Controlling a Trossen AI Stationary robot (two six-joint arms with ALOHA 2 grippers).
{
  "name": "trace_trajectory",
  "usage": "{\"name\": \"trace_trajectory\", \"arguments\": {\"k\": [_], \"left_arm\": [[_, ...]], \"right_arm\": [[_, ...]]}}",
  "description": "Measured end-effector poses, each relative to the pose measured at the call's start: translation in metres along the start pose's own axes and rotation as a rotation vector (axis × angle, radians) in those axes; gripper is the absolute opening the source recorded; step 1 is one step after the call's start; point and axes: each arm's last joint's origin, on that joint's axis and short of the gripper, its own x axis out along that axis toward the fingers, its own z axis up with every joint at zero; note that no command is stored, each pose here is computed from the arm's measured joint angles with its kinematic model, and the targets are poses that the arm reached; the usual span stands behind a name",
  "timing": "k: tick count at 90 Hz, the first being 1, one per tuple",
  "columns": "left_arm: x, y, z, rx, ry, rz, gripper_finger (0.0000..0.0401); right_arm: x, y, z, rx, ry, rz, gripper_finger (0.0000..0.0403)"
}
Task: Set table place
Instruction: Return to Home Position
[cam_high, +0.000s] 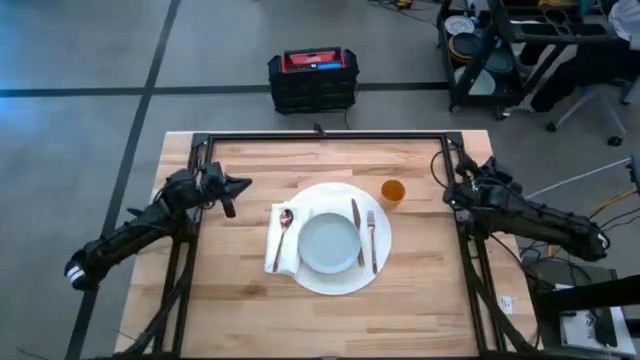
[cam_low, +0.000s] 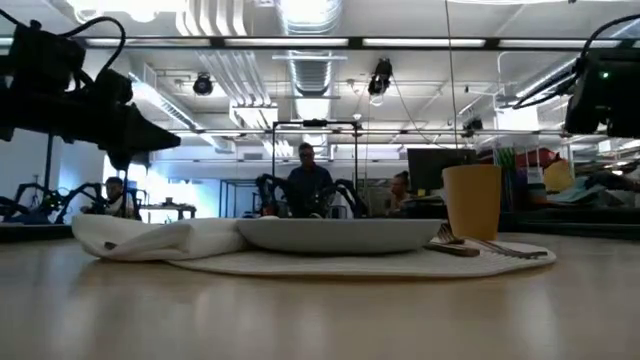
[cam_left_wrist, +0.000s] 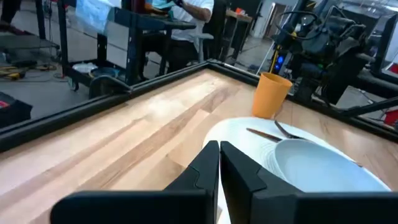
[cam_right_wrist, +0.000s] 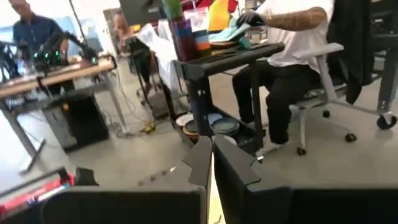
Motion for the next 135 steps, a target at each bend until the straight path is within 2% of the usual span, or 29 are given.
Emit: {"name": "trace_trajectory", "arguments": {"k": [20, 34, 40, 58, 71, 91, 101, 111, 125, 135], "left_arm": [[-0.002, -0.001, 0.002, 0.01, -0.03, -0.006, 0.0], [-0.003, -0.001, 0.004, 0.023, -0.056, 0.033, 0.0], [-0.003, 0.0, 0.005, 0.033, -0.07, 0.056, 0.0], [-0.005, 0.0, 0.005, 0.038, -0.081, 0.063, 0.0], [-0.004, 0.0, 0.005, 0.041, -0.078, 0.067, 0.0], [0.0, 0.003, -0.001, 0.026, -0.006, 0.103, 0.0], [0.003, 0.006, -0.005, 0.013, 0.042, 0.146, 0.0], [0.006, 0.008, -0.009, 0.0, 0.09, 0.155, 0.0], [0.009, 0.01, -0.015, -0.021, 0.154, 0.168, 0.0], [0.01, 0.012, -0.018, -0.076, 0.189, 0.179, 0.0]], "right_arm": [[-0.008, 0.011, -0.007, -0.061, 0.028, 0.137, 0.0], [-0.011, 0.013, -0.006, 0.008, -0.054, 0.205, 0.0], [-0.011, 0.013, -0.006, 0.041, -0.056, 0.202, 0.0], [-0.01, 0.008, -0.003, -0.037, -0.063, 0.202, 0.0], [-0.01, 0.008, -0.003, -0.047, -0.064, 0.201, 0.0], [-0.01, 0.009, -0.004, -0.066, -0.056, 0.199, 0.0], [-0.011, 0.01, -0.005, -0.071, 0.027, 0.183, 0.0], [-0.011, 0.011, -0.003, -0.05, 0.037, 0.182, 0.0], [-0.014, 0.019, 0.012, -0.021, 0.043, 0.187, 0.0], [-0.016, 0.025, 0.029, 0.009, 0.045, 0.192, 0.0]]}}
